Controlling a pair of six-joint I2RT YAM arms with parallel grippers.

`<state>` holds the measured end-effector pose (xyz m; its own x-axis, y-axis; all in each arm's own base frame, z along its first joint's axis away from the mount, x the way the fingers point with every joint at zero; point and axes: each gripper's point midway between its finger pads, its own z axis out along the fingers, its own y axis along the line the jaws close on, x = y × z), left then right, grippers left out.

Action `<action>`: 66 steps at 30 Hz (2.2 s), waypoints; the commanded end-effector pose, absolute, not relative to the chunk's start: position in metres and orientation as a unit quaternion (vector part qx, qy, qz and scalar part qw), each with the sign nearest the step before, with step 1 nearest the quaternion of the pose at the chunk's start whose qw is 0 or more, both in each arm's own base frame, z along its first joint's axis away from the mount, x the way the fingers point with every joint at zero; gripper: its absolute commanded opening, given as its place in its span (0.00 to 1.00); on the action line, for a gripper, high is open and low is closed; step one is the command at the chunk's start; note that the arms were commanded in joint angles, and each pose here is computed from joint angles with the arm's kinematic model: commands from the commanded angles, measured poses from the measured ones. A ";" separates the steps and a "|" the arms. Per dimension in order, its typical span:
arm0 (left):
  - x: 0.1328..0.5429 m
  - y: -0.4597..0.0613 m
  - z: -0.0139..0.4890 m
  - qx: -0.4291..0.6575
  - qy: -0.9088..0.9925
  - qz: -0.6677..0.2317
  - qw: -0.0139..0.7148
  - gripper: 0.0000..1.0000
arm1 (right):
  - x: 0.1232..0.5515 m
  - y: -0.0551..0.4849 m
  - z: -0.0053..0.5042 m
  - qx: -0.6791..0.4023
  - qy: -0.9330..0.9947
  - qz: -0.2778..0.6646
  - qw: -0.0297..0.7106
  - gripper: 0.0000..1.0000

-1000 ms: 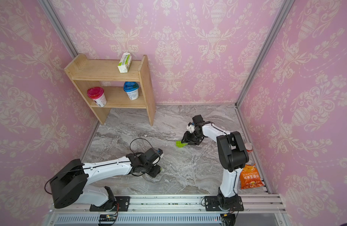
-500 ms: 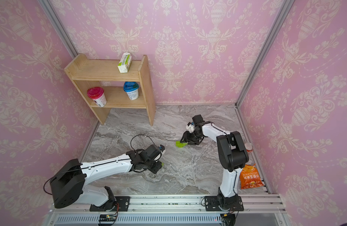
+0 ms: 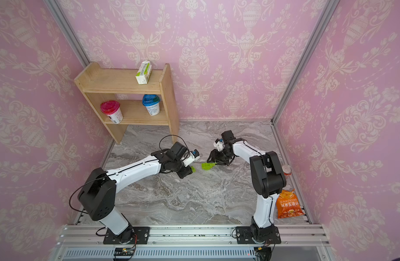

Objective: Assemble the letter v with lego
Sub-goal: Pick up the lego brick from the center of the board, then assemble the lego brick with the lego brick.

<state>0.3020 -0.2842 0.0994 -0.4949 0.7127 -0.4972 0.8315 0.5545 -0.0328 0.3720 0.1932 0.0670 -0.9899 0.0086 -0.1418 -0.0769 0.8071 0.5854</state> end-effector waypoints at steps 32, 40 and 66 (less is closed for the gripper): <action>0.350 -0.316 0.078 0.617 0.758 -0.144 0.154 0.00 | 0.376 0.193 0.067 -0.023 0.933 0.353 0.064 0.49; 0.354 -0.317 0.073 0.613 0.763 -0.141 0.145 0.00 | 0.376 0.193 0.064 -0.024 0.930 0.361 0.063 0.50; 0.352 -0.308 0.063 0.617 0.771 -0.115 0.114 0.00 | 0.372 0.191 0.058 -0.025 0.932 0.359 0.055 0.49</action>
